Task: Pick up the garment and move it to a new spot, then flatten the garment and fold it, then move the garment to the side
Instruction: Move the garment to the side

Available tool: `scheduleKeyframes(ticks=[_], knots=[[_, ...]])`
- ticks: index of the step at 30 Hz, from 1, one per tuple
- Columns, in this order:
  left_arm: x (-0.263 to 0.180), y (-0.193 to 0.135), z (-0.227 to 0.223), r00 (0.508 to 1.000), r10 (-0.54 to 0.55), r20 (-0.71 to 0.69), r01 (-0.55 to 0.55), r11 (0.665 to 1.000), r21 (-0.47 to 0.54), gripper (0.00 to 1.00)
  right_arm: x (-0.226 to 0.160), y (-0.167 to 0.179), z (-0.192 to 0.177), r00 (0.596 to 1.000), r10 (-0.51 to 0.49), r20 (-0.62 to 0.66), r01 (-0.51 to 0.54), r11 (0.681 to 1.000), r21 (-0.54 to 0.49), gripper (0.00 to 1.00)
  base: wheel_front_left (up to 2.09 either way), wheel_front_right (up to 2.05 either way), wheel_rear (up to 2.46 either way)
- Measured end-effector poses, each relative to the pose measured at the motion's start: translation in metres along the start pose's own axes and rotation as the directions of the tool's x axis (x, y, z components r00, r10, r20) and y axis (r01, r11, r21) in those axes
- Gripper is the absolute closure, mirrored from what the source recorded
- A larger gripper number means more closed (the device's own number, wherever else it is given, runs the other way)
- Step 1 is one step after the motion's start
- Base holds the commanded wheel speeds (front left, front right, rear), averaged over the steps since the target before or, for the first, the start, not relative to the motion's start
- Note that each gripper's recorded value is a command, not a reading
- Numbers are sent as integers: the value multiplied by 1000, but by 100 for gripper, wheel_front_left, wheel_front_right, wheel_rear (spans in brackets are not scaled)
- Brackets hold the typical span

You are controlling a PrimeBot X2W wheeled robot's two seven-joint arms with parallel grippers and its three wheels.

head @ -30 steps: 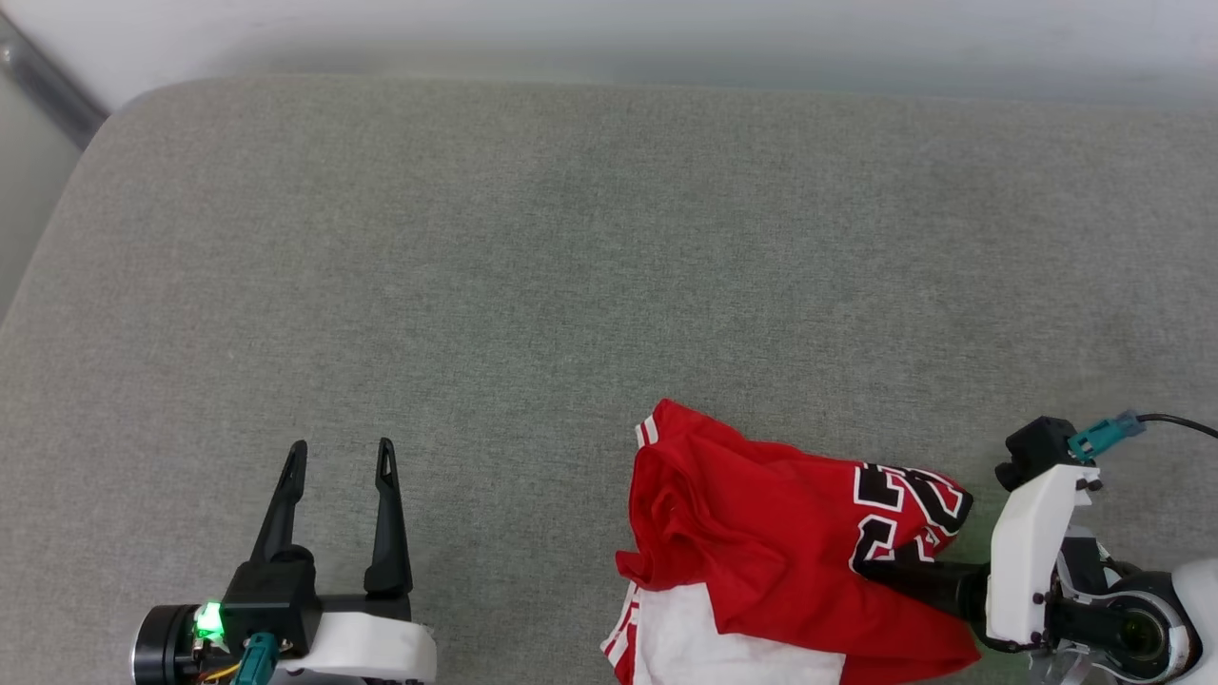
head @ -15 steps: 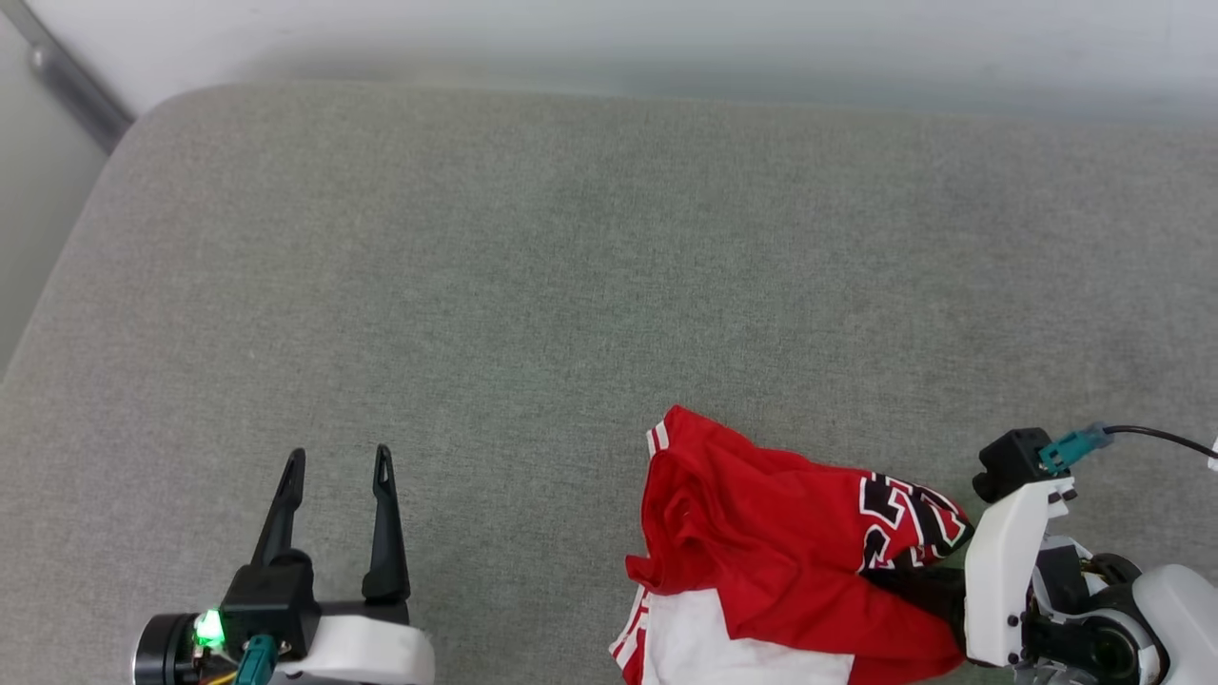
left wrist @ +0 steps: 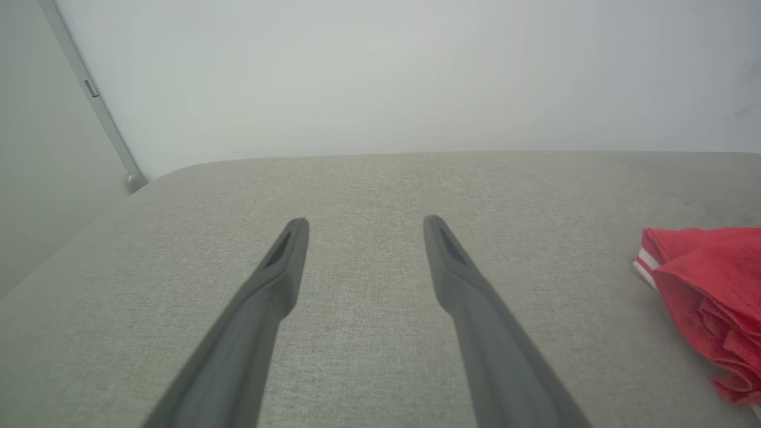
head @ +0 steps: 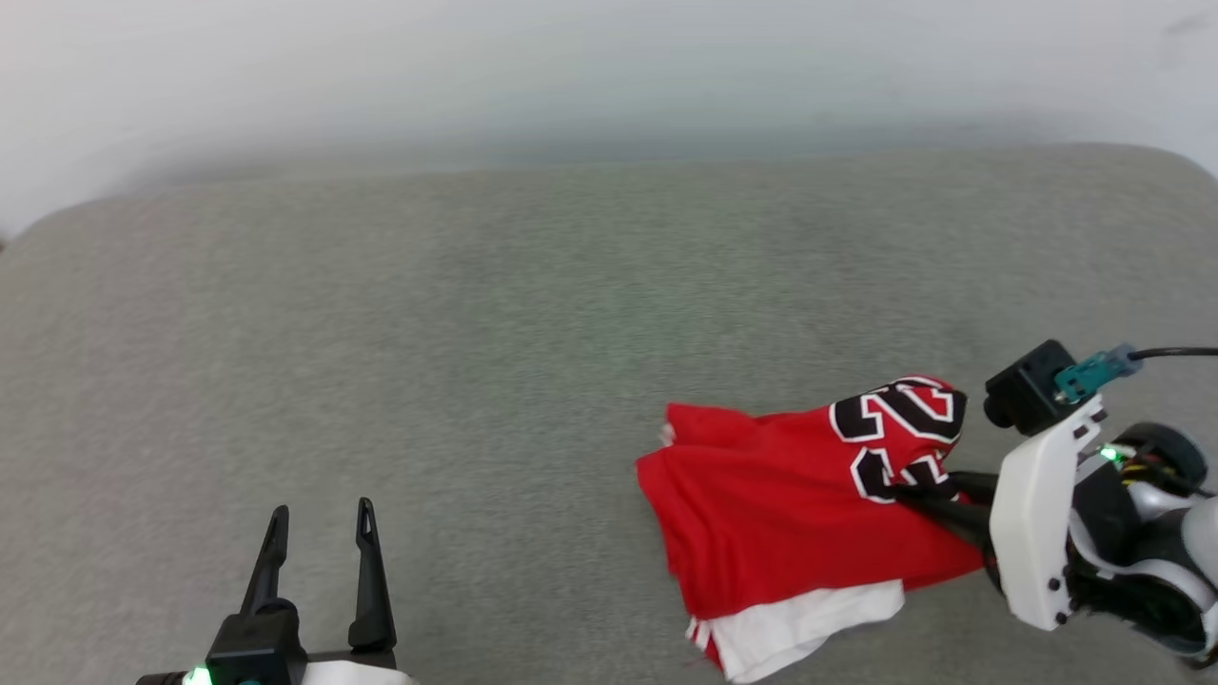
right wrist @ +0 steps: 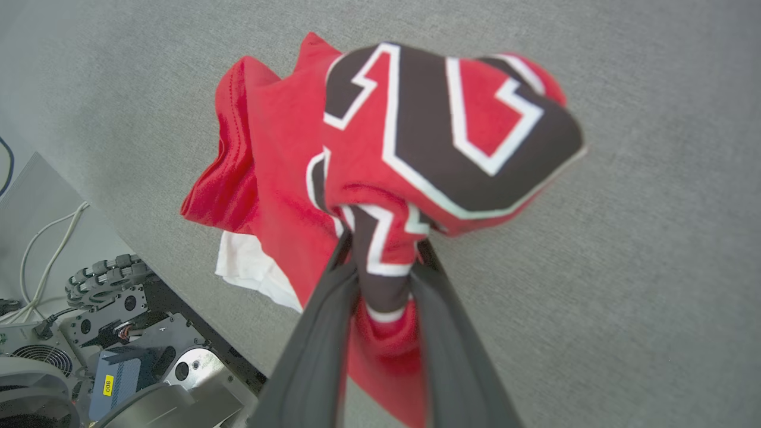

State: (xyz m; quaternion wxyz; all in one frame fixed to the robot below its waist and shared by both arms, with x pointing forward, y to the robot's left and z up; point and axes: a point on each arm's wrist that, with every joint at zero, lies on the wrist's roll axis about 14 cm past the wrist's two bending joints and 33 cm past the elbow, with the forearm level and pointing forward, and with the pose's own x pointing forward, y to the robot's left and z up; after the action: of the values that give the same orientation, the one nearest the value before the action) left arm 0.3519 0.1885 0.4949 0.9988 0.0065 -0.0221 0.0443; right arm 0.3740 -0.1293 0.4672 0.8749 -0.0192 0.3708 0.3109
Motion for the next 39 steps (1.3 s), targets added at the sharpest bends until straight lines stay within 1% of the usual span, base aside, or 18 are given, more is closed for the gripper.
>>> scheduleKeyframes(ticks=[4, 7, 9, 11, 14, 17, 20, 24, 29, 32, 39], knots=[[11, -22, 2, 998, -66, 13, 67, 998, -15, 0, -34, -20, 3, 996, -91, 19, 92, 994, -60, 100, 0, 0, 0], [23, -40, 3, 993, -119, 23, 120, 993, -20, 0, -55, -39, 0, 985, -169, 25, 170, 983, -68, 100, 0, 0, 0], [33, -51, 4, 988, -152, 34, 153, 988, -20, 0, -68, -58, -3, 970, -240, 23, 241, 966, -89, 100, 0, 0, 0], [43, -59, 1, 984, -176, 32, 177, 984, -20, 0, -77, -78, -2, 955, -296, 30, 298, 951, -80, 100, 0, 0, 0], [55, -70, -9, 977, -215, 17, 215, 976, -18, 0, -84, -103, -7, 930, -367, 8, 366, 927, -77, 100, 0, 0, 0], [67, -76, -20, 970, -241, 0, 241, 970, -14, 0, -92, -135, -8, 894, -447, -8, 446, 892, -70, 100, 0, 0, 0], [78, -82, -30, 964, -266, -12, 266, 964, -17, 0, -101, -169, -16, 845, -533, -52, 527, 844, -96, 100, 0, 0, 0], [89, -86, -47, 958, -284, -37, 283, 959, -20, 0, -107, -208, -25, 782, -614, -107, 604, 789, -115, 100, 0, 0, 0], [99, -84, -62, 957, -283, -59, 282, 959, -21, 0, -110, -247, -34, 711, -685, -158, 669, 728, -150, 100, 0, 0, 0], [101, -80, -71, 958, -278, -75, 277, 961, -17, 0, -111, -265, -42, 675, -713, -192, 699, 700, -147, 100, 0, 0, 0], [110, -74, -80, 961, -263, -82, 263, 965, -13, 0, -127, -302, -53, 579, -782, -228, 777, 615, -134, 100, 0, 0, 0]])
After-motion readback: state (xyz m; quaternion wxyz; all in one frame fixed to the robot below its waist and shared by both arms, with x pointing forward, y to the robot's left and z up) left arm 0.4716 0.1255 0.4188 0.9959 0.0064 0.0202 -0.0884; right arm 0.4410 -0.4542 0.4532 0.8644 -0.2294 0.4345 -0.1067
